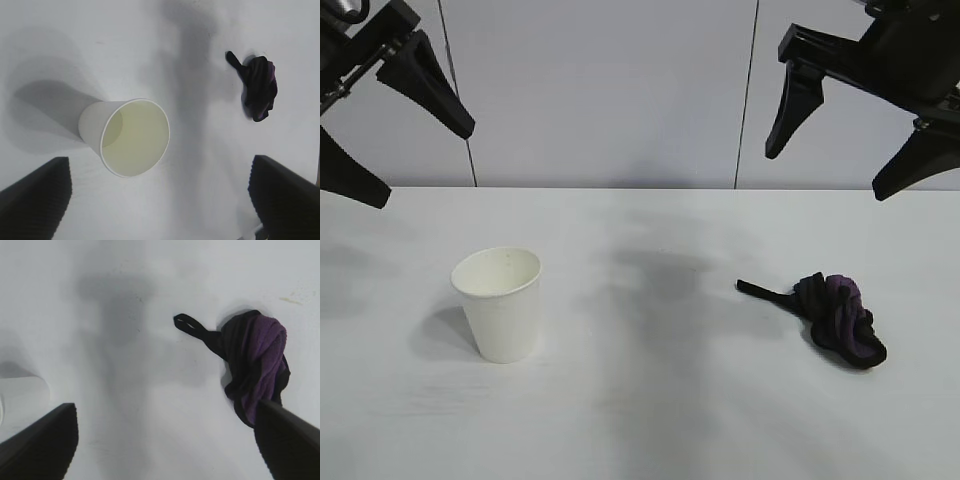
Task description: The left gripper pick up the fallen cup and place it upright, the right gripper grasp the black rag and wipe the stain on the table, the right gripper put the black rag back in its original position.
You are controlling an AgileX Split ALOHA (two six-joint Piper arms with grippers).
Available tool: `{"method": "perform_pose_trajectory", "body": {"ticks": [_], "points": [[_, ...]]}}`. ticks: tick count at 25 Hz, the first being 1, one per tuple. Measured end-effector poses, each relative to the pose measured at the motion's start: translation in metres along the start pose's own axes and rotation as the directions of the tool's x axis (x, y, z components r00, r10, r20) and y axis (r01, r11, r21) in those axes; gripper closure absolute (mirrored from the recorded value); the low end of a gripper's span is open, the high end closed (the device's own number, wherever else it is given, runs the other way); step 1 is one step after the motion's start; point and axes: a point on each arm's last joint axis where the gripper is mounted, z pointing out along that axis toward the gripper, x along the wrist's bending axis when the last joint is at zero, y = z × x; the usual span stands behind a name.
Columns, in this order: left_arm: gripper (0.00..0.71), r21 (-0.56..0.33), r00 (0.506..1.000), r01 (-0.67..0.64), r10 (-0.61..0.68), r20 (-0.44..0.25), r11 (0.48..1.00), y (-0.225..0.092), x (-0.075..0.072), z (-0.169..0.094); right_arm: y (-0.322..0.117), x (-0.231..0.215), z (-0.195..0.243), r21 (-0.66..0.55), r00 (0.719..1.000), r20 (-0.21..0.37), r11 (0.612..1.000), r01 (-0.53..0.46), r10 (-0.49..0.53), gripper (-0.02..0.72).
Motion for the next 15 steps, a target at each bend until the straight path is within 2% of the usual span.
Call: {"method": "perform_pose_trajectory", "body": {"ticks": [15], "points": [[0.017,0.0,1.0,0.0,0.0,0.0,1.0,0.0,0.0,0.0,0.0005,0.0001,0.0,-0.006,1.0,-0.001,1.0,-0.006,0.006,0.041]]}}
